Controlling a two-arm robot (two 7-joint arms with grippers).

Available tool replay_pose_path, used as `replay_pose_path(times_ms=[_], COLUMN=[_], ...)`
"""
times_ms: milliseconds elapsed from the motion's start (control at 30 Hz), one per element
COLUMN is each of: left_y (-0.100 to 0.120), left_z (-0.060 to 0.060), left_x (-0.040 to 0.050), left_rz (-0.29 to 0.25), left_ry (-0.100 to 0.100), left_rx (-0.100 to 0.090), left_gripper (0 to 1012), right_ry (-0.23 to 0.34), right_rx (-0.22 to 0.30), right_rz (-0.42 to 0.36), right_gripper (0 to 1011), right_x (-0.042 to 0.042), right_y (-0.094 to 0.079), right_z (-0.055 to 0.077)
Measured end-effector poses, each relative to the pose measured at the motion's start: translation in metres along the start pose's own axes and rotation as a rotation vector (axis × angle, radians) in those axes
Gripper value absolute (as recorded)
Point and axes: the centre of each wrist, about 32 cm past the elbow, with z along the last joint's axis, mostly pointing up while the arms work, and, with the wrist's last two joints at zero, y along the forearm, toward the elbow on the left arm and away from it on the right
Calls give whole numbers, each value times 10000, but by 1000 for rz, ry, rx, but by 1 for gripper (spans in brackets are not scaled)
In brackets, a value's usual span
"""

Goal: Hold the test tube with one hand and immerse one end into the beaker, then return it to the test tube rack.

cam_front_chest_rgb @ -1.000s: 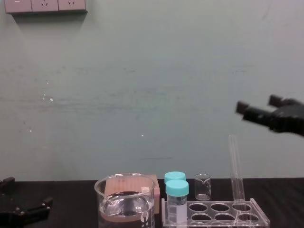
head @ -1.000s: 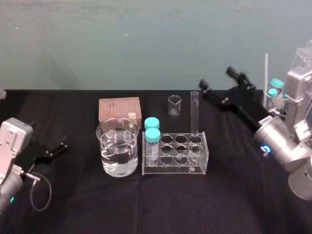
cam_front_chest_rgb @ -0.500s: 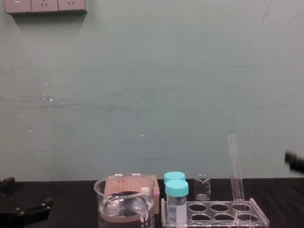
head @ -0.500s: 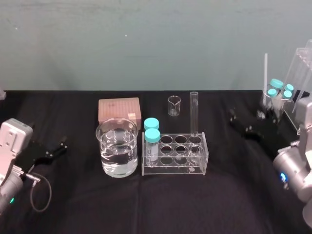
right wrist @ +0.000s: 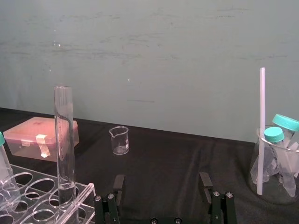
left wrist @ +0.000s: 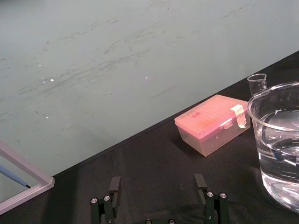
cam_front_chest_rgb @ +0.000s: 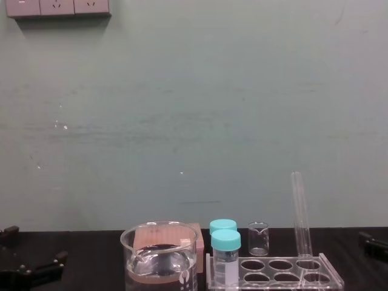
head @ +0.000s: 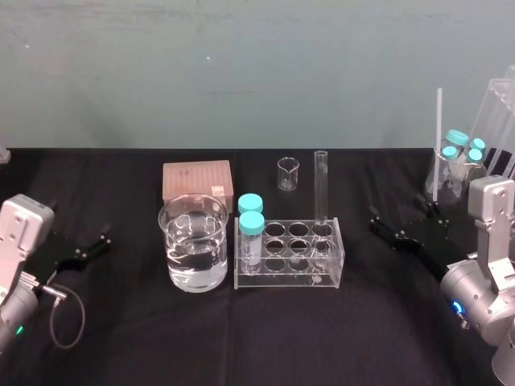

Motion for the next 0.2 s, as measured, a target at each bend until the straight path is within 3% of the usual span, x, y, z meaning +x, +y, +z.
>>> replay_pose_path(times_ms=[200], left_y=[0], left_z=[0], left_x=[0], left_rz=[0], left_ry=[0], left_rx=[0], left_gripper=[1000], right_ry=[0], right_rx=[5], right_rz=[0], right_gripper=[1000], right_x=[2], right_y=[-1], right_z=[7])
